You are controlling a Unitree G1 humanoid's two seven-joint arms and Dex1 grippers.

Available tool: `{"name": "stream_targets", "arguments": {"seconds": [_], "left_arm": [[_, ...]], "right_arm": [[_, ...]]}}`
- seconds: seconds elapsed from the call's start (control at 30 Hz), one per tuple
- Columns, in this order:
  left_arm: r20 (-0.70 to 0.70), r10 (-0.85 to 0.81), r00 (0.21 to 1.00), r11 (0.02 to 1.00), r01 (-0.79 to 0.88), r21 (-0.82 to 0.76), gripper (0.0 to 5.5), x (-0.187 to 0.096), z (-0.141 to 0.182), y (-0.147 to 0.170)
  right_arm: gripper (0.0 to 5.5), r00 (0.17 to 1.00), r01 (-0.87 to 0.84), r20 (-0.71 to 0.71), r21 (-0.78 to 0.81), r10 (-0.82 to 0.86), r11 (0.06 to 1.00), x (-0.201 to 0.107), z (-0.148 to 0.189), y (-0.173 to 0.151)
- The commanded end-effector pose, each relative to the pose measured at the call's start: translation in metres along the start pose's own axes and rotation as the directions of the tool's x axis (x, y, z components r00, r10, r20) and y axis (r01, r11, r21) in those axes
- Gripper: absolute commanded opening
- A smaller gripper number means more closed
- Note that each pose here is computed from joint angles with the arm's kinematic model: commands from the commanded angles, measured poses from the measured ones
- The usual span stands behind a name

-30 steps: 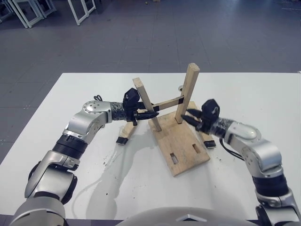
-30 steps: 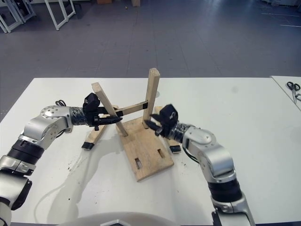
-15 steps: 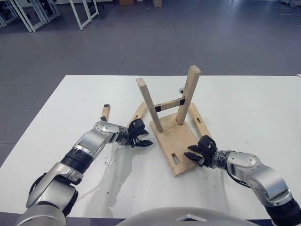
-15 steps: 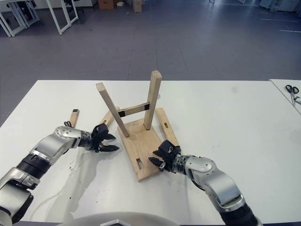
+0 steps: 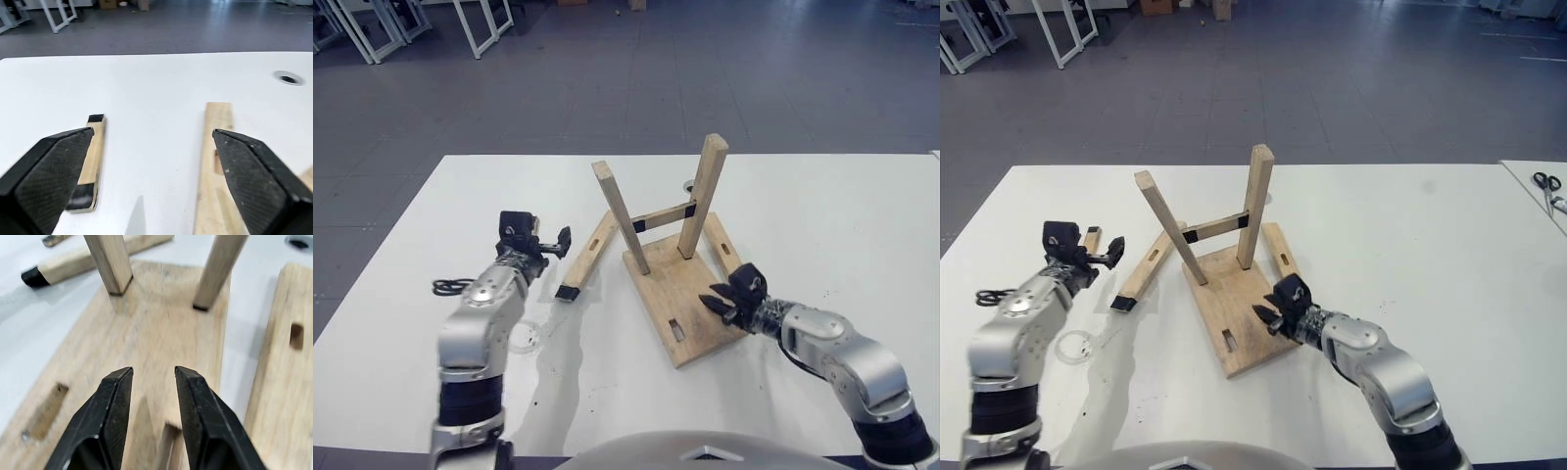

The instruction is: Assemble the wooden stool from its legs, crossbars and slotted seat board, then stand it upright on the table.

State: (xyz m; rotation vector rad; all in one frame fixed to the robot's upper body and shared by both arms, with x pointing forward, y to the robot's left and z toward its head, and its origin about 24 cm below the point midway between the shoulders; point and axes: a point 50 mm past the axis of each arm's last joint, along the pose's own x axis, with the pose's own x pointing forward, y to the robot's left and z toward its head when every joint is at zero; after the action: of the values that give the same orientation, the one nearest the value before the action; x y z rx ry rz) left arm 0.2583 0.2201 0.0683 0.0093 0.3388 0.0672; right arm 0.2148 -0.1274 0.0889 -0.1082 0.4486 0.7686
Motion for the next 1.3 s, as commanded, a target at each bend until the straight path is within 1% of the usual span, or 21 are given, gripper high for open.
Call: {"name": "stream_targets", "arguments": {"seconds": [0.03,0.23,0.33,0.4,0.47,0.5,0.57,0.7,0.8,0.93,1.0,1.03,1.1,1.13,1.17,1.23,1.27,1.3], "left_arm": [[-0.047,0.106,0.993,0.994,-0.107,-0.006,4.50,0.010,-0.029,0.013],[-0.115,0.151,0.982,0.989,-0.149,0.023,4.50,0.019,-0.055,0.039],[-0.182,0.122,0.976,0.992,-0.122,0.012,4.50,0.024,-0.068,0.045],[-0.236,0.094,0.967,0.994,-0.103,-0.030,4.21,0.027,-0.077,0.047],[-0.270,0.065,0.961,0.994,-0.087,-0.073,3.74,0.028,-0.082,0.048],[-0.292,0.040,0.956,0.994,-0.068,-0.086,3.62,0.027,-0.086,0.047],[-0.335,0.014,0.942,0.994,-0.050,-0.099,3.26,0.024,-0.095,0.045],[-0.393,0.015,0.919,0.994,-0.057,-0.095,2.63,0.015,-0.115,0.044],[-0.407,0.014,0.913,0.996,-0.049,-0.075,2.11,0.008,-0.124,0.043],[-0.400,-0.001,0.916,0.996,-0.035,-0.084,1.43,0.008,-0.127,0.039],[-0.387,-0.002,0.922,0.996,-0.034,-0.086,1.33,0.009,-0.127,0.039],[-0.376,0.002,0.926,0.996,-0.036,-0.085,1.33,0.009,-0.127,0.040],[-0.322,0.008,0.947,0.995,-0.038,-0.088,1.33,0.010,-0.121,0.042],[-0.258,0.007,0.966,0.994,-0.034,-0.101,1.33,0.009,-0.113,0.042],[-0.192,0.006,0.981,0.993,-0.029,-0.117,1.33,0.008,-0.105,0.041],[-0.005,0.015,1.000,0.983,-0.015,-0.183,1.33,0.002,-0.081,0.039],[0.139,0.048,0.989,0.981,-0.020,-0.191,1.33,-0.005,-0.062,0.038],[0.262,0.035,0.964,0.981,0.016,-0.191,1.33,-0.018,-0.044,0.030]], "right_arm": [[1.55,1.000,0.016,0.025,-0.007,-0.015,1.000,-0.001,0.012,-0.001],[1.55,1.000,0.008,0.011,0.011,-0.008,1.000,0.000,0.008,0.006],[1.55,1.000,0.007,0.018,0.015,-0.007,1.000,0.000,0.010,0.007],[1.55,1.000,0.009,0.028,0.019,-0.009,1.000,0.000,0.013,0.008],[1.55,0.999,0.013,0.036,0.019,-0.013,1.000,-0.001,0.016,0.008],[1.55,0.999,0.017,0.044,0.021,-0.018,1.000,-0.002,0.019,0.008],[1.55,0.998,0.025,0.065,0.022,-0.027,0.999,-0.003,0.027,0.007],[1.55,0.996,0.032,0.084,0.021,-0.034,0.999,-0.004,0.036,0.006],[1.55,0.996,0.044,0.079,0.029,-0.046,0.999,-0.005,0.037,0.004],[1.55,0.996,0.054,0.072,0.055,-0.057,0.997,-0.004,0.036,0.003],[1.55,0.996,0.052,0.072,0.066,-0.056,0.996,-0.002,0.037,0.003],[1.55,0.996,0.051,0.072,0.068,-0.056,0.996,-0.002,0.037,0.002],[1.92,0.996,0.046,0.073,0.077,-0.052,0.996,0.000,0.038,0.002],[2.11,0.996,0.045,0.076,0.083,-0.052,0.996,0.000,0.039,0.002],[2.15,0.995,0.044,0.081,0.090,-0.051,0.995,0.000,0.039,0.003],[2.58,0.995,0.035,0.093,0.113,-0.046,0.993,-0.001,0.041,0.004],[2.78,0.994,0.019,0.106,0.136,-0.034,0.991,-0.001,0.042,0.005],[3.03,0.989,-0.028,0.145,0.183,0.001,0.983,-0.002,0.047,0.008]]}}
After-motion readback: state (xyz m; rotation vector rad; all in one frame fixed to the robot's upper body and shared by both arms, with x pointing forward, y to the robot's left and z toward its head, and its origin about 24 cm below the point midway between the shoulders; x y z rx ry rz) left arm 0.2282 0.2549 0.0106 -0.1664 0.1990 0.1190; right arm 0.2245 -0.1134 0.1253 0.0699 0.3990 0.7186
